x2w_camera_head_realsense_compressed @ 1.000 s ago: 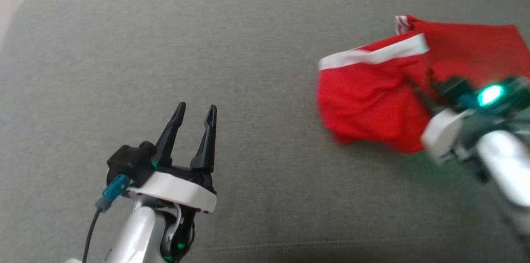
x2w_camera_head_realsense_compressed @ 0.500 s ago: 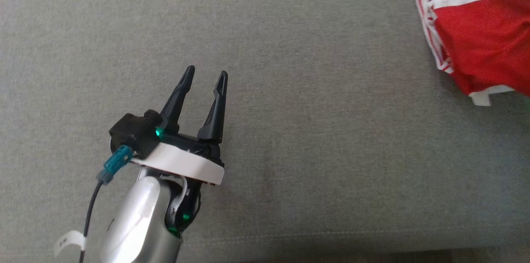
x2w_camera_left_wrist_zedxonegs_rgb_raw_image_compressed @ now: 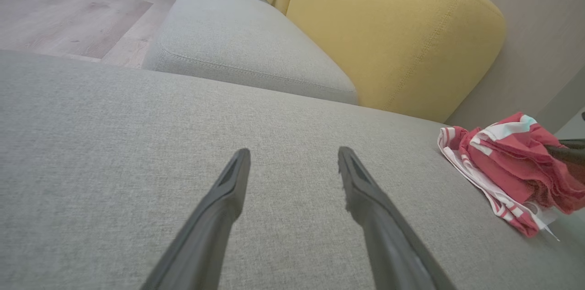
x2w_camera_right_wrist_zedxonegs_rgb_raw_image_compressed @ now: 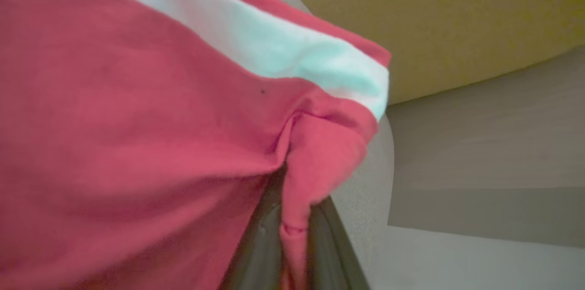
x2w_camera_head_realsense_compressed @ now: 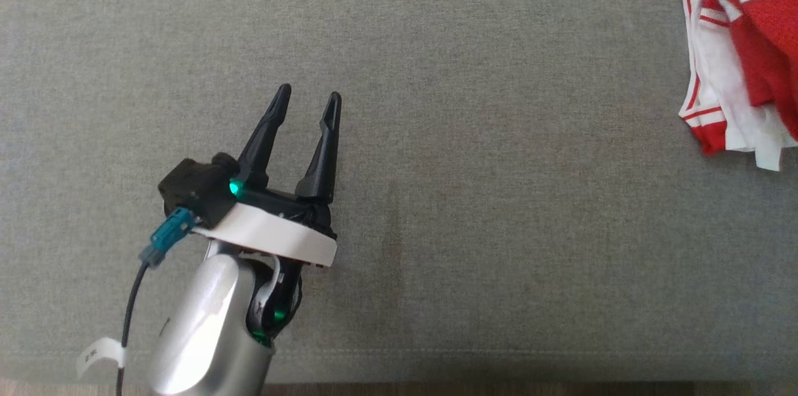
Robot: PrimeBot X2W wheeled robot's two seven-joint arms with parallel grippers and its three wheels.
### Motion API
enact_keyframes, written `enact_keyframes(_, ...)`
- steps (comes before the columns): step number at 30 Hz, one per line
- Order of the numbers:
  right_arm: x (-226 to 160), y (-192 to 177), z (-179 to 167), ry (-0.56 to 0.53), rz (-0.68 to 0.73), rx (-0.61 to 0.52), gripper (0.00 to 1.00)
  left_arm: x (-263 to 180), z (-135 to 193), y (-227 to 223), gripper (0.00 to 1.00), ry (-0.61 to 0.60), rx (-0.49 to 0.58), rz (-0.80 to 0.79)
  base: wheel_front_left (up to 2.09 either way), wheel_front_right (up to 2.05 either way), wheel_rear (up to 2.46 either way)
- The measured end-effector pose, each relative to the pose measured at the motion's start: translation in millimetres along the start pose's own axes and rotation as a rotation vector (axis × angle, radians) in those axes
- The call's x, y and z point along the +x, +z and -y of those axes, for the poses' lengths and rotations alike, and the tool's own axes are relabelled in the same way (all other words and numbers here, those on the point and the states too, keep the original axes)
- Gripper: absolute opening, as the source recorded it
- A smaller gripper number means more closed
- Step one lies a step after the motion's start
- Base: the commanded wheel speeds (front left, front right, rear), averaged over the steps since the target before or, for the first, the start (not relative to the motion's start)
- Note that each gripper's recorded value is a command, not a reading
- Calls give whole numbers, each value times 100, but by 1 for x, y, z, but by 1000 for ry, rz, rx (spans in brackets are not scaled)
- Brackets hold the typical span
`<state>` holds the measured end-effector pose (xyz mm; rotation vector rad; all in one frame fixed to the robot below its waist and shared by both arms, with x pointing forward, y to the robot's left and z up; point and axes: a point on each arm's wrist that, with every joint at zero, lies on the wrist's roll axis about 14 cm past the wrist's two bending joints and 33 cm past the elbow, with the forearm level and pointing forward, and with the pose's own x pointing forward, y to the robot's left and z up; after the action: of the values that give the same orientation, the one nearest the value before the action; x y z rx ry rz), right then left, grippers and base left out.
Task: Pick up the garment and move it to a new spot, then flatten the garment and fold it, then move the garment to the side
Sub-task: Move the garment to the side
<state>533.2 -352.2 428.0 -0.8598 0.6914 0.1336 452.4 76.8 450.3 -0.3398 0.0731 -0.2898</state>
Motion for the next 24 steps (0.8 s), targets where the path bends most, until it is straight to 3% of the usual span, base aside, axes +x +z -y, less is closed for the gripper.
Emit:
enact_keyframes(2, 0, -2, 3, -13, -12, 31, 0, 0, 0, 1, 100, 0, 1, 2, 0, 0, 0)
enact_keyframes(3, 0, 0, 5, -18, -7, 46, 34, 0, 0, 1, 100, 0, 1, 4, 0, 0, 0)
enact_keyframes(4, -1, 2, 6, -25, 1, 61, 93, 0, 0, 2, 100, -1, 1, 5, 0, 0, 0)
enact_keyframes(5, -1, 4, 8, -31, 7, 73, 100, 0, 1, 2, 100, -1, 1, 6, 0, 0, 0)
enact_keyframes(14, -21, 42, 8, -66, 119, 159, 100, -3, 9, 17, 100, -16, 3, 40, 0, 0, 0)
enact_keyframes(19, -48, 95, 17, -104, 320, 266, 100, -10, 13, 34, 100, -16, 14, 80, 0, 0, 0)
enact_keyframes(24, -81, 139, -17, -41, 524, 394, 100, -25, 13, 48, 100, 2, 23, 112, 0, 0, 0)
